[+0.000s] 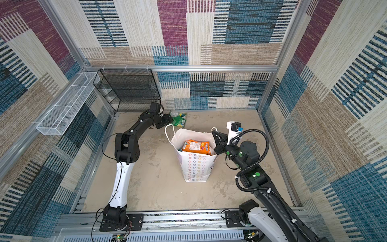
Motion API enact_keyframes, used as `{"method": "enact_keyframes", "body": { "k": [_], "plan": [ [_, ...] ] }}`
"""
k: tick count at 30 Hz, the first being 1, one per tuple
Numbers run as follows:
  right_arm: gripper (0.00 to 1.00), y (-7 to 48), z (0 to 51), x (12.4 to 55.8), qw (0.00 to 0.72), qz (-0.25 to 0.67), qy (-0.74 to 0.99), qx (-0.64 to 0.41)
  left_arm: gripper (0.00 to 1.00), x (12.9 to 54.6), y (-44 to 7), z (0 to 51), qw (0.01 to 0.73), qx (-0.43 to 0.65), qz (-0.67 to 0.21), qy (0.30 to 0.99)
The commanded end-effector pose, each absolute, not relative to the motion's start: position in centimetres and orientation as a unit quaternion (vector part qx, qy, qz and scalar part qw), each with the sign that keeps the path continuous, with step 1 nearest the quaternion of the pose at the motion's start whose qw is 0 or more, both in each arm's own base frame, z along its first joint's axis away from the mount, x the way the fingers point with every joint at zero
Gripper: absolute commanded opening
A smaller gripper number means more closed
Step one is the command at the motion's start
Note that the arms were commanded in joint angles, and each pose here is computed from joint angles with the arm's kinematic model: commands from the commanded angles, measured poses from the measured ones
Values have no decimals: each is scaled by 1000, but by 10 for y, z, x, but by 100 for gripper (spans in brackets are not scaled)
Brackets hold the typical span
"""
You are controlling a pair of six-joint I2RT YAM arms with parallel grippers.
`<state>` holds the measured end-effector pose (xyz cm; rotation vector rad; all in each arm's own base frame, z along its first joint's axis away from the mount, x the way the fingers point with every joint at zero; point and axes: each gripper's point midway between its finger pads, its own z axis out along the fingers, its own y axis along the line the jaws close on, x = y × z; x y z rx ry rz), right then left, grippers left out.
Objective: Place the snacks into the paper bag
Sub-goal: 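Lower the left gripper and close it on the green packet's edge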
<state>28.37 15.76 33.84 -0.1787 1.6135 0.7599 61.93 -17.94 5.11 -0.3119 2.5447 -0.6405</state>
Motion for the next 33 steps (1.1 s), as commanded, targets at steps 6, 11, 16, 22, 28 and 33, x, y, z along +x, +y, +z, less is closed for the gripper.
{"method": "enact_keyframes", "body": {
  "k": [6, 11, 16, 22, 28, 33],
  "plan": [
    [0, 160, 345, 283, 632, 341, 691, -81, 69, 615, -182, 30, 230, -110, -243, 936],
    [0, 160, 347, 283, 633, 342, 690, -81, 54, 615, -172, 24, 228, -134, -217, 940],
    [0, 159, 348, 281, 635, 342, 689, -81, 40, 615, -169, 16, 224, -153, -209, 940],
    [0, 158, 349, 281, 636, 339, 688, -79, 29, 614, -170, 7, 209, -158, -207, 943],
    [0, 157, 350, 280, 637, 340, 688, -78, 9, 611, -174, 22, 209, -151, -224, 940],
    [0, 157, 352, 279, 640, 340, 685, -79, 0, 599, -180, 50, 214, -154, -249, 932]
  ]
}}
